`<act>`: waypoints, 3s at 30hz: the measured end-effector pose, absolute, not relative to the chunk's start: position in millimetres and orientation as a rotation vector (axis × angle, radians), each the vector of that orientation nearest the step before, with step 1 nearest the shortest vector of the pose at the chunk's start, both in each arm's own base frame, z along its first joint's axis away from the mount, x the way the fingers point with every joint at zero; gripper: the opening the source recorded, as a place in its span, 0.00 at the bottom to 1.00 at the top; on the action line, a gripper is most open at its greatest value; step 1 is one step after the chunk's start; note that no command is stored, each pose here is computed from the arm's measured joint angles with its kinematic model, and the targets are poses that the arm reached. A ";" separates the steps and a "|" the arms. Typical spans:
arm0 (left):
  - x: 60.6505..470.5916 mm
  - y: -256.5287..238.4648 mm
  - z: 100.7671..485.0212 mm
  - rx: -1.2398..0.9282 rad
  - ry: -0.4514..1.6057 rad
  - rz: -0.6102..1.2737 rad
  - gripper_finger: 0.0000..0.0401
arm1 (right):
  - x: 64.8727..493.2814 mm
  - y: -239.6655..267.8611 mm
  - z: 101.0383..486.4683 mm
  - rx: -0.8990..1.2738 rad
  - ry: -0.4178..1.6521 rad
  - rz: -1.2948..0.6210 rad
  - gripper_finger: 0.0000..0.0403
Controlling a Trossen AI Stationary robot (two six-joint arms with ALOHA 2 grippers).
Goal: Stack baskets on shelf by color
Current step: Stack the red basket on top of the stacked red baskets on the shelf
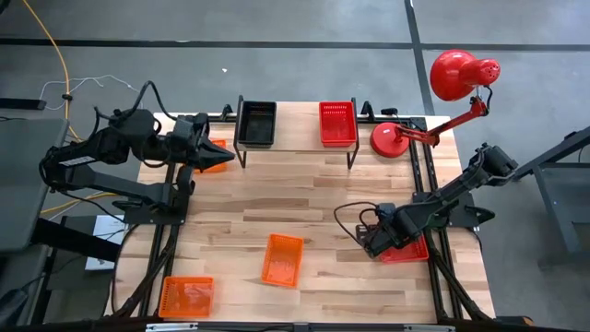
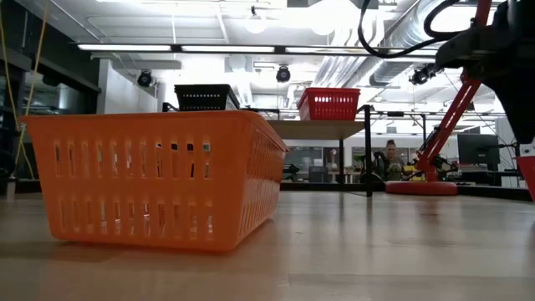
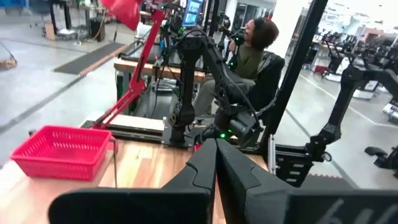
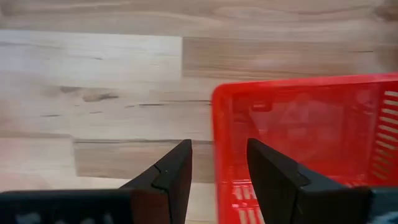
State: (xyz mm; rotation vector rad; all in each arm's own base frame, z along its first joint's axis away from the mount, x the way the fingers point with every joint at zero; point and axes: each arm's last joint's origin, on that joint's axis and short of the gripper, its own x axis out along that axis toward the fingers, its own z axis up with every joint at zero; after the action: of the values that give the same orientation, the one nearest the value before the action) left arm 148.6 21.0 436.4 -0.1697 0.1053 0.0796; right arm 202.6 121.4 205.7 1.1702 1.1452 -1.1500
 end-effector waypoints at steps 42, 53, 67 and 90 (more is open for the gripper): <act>136.2 19.2 438.6 -0.233 0.089 0.088 0.00 | 274.8 121.0 337.8 0.633 1.017 -0.093 0.00; 135.5 18.0 437.1 -0.227 0.109 0.050 0.00 | 266.3 69.2 454.6 -0.081 0.609 -0.243 0.00; 139.2 19.3 435.9 -0.221 0.117 0.076 0.00 | 261.4 -61.3 448.9 -0.435 0.920 -0.360 0.00; 138.1 24.6 436.2 -0.235 0.092 0.264 0.00 | 312.7 -122.5 358.5 -0.440 1.380 -0.167 0.00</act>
State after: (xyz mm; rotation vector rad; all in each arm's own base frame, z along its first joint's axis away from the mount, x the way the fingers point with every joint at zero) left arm 138.1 24.6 436.2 -0.2352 0.0916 0.2641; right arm 312.7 -122.5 358.5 -0.4397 1.3805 -0.1667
